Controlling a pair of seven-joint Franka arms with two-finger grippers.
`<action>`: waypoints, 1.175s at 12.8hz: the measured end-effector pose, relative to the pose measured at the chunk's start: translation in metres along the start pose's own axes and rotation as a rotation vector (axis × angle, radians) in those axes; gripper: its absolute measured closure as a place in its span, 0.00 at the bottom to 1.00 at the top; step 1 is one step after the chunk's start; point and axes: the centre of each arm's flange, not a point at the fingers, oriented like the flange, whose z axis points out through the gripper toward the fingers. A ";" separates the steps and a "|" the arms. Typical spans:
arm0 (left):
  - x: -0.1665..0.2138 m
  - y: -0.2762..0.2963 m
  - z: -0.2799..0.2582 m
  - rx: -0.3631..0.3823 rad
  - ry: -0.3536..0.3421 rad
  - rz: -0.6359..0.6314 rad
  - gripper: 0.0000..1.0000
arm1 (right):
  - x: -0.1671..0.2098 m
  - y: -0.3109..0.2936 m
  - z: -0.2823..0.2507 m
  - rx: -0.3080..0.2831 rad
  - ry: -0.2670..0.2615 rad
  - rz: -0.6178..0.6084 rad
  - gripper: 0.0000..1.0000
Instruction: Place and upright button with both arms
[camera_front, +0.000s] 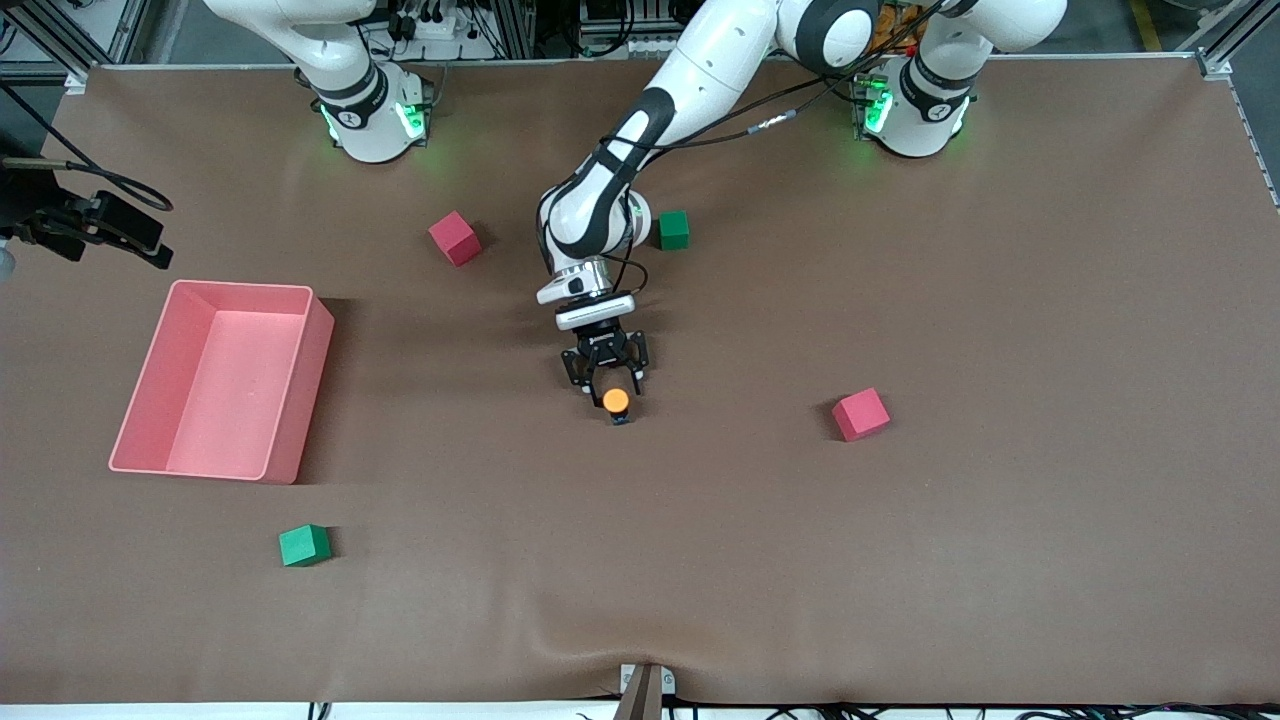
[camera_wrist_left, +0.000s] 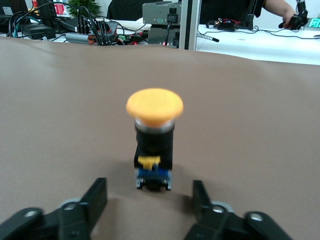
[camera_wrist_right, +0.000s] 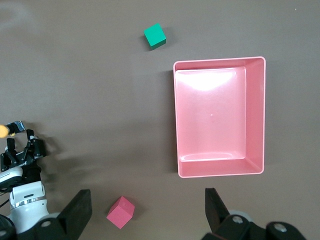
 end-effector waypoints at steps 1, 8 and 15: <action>0.000 0.001 -0.003 0.016 -0.018 0.002 0.03 | 0.000 0.000 0.000 0.000 0.000 0.000 0.00; 0.035 0.017 -0.077 0.199 -0.257 0.021 0.00 | 0.001 0.000 0.001 0.000 -0.001 0.000 0.00; 0.145 0.033 -0.155 0.197 -0.466 0.110 0.00 | 0.001 0.000 0.001 0.000 -0.001 0.001 0.00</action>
